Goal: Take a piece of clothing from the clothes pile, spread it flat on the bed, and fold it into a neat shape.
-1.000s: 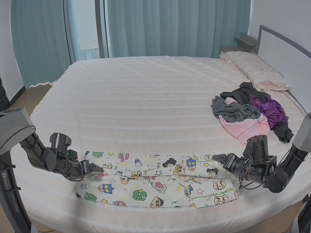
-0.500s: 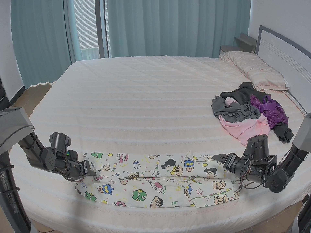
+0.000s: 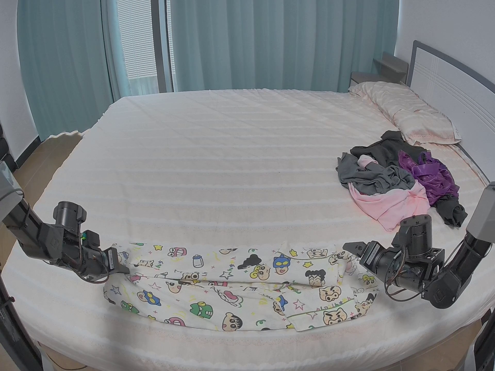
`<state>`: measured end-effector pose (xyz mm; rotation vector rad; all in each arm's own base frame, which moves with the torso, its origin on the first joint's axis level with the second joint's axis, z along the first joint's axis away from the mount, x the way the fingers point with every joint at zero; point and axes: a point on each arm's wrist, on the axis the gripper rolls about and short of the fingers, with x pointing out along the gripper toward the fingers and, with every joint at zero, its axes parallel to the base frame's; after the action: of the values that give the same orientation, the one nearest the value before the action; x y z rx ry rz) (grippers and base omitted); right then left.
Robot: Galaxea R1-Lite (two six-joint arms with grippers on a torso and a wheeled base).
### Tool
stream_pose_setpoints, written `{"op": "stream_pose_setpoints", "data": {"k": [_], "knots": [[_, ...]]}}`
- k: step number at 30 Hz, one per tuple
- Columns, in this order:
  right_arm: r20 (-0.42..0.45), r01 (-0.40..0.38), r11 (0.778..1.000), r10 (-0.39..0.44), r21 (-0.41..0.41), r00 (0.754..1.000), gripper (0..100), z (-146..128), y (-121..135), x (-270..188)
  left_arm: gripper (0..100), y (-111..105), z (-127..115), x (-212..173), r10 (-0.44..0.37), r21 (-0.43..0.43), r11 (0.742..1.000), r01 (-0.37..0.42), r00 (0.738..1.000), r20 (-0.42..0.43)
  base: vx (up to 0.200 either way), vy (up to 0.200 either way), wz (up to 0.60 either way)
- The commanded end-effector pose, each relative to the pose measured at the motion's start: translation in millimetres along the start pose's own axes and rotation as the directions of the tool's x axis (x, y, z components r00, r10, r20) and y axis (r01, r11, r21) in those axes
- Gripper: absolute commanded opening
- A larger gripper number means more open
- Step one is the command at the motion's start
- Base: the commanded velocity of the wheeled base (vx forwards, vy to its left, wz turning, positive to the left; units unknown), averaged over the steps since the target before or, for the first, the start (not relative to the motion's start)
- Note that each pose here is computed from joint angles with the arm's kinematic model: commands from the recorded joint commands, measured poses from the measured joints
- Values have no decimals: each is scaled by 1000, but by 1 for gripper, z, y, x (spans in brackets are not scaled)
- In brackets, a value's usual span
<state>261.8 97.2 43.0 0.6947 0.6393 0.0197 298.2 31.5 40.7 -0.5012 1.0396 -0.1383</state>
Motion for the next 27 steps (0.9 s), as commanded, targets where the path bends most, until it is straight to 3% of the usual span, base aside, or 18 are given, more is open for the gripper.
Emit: {"op": "stream_pose_setpoints", "data": {"k": [1,6,13,17,22,26,27], "knots": [[-2,7,1000,-7,1,1000,100,-2,-4,0,0,10,9,-25,21,-25,1000,-19,997,71,0,0,0],[-1,6,1000,-6,1,1000,100,-1,-4,-1,0,21,21,-48,44,-66,997,-36,990,131,0,0,0],[6,6,1000,-6,5,1000,100,0,-4,-2,0,65,41,-96,124,-108,988,-109,982,143,0,0,0],[6,6,1000,-6,5,1000,100,0,-4,-2,0,78,50,-116,160,-140,981,-135,971,179,0,0,0],[7,7,1000,-7,6,1000,100,1,-4,-2,0,69,50,-131,169,-145,979,-144,970,177,0,0,0],[7,7,1000,-7,6,1000,100,1,-4,-2,0,20,40,-129,154,-73,987,-147,982,108,0,0,0],[7,7,1000,-7,6,1000,100,1,-4,-2,0,18,39,-129,154,-70,987,-147,983,104,0,0,0]]}}
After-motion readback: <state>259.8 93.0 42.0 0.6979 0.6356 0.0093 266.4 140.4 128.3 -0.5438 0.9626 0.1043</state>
